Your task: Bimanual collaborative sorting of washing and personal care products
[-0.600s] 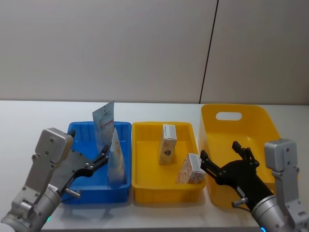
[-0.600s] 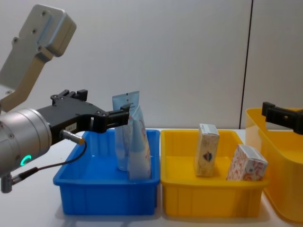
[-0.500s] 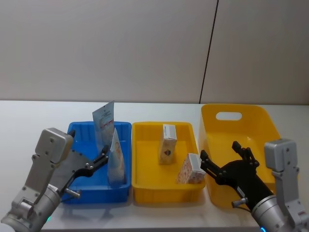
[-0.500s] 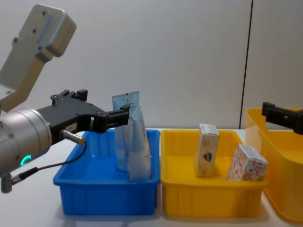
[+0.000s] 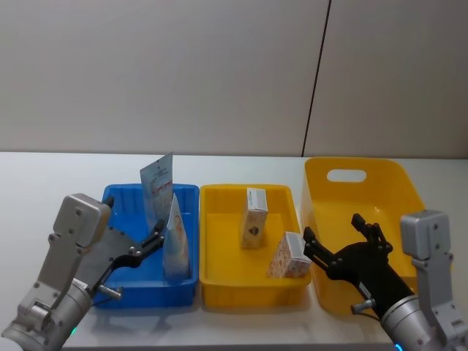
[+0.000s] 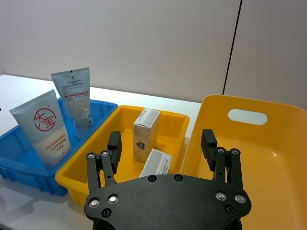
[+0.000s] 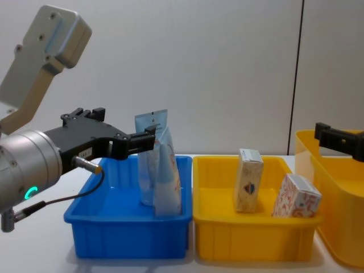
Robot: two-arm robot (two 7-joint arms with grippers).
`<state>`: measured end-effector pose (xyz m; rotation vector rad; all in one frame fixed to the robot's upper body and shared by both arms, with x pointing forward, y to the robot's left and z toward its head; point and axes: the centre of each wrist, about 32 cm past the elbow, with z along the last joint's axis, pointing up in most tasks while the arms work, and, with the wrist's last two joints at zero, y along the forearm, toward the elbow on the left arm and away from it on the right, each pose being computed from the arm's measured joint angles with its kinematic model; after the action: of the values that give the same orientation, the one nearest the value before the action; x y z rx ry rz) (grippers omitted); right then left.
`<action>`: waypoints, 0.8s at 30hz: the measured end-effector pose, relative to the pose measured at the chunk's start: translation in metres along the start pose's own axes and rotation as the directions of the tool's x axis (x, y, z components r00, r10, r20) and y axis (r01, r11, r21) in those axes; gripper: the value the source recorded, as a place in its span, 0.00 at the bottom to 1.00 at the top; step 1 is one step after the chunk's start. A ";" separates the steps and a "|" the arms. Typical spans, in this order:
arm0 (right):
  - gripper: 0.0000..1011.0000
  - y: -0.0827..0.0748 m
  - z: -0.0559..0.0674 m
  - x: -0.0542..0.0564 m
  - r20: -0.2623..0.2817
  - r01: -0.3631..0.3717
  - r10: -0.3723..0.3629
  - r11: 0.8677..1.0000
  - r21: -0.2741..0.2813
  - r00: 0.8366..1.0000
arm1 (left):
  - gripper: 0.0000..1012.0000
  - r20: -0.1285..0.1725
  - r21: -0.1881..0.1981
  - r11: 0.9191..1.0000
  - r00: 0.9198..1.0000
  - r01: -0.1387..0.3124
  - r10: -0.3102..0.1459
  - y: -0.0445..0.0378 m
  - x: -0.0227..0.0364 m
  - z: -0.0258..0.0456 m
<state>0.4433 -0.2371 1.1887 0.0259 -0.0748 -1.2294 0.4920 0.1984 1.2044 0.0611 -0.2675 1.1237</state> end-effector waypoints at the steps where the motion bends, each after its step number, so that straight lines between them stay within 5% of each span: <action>1: 0.99 0.000 0.000 0.000 0.000 0.000 0.000 1.000 0.000 1.000 | 0.99 0.000 0.000 1.000 1.000 0.000 0.000 0.0000 0.0000 0.0000; 24: 0.99 0.000 0.000 0.000 0.000 0.000 0.000 1.000 0.000 1.000 | 0.99 0.000 0.000 1.000 1.000 0.000 0.000 0.0000 0.0000 0.0000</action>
<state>0.4433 -0.2371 1.1887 0.0260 -0.0749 -1.2295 0.4920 0.1984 1.2044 0.0611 -0.2676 1.1235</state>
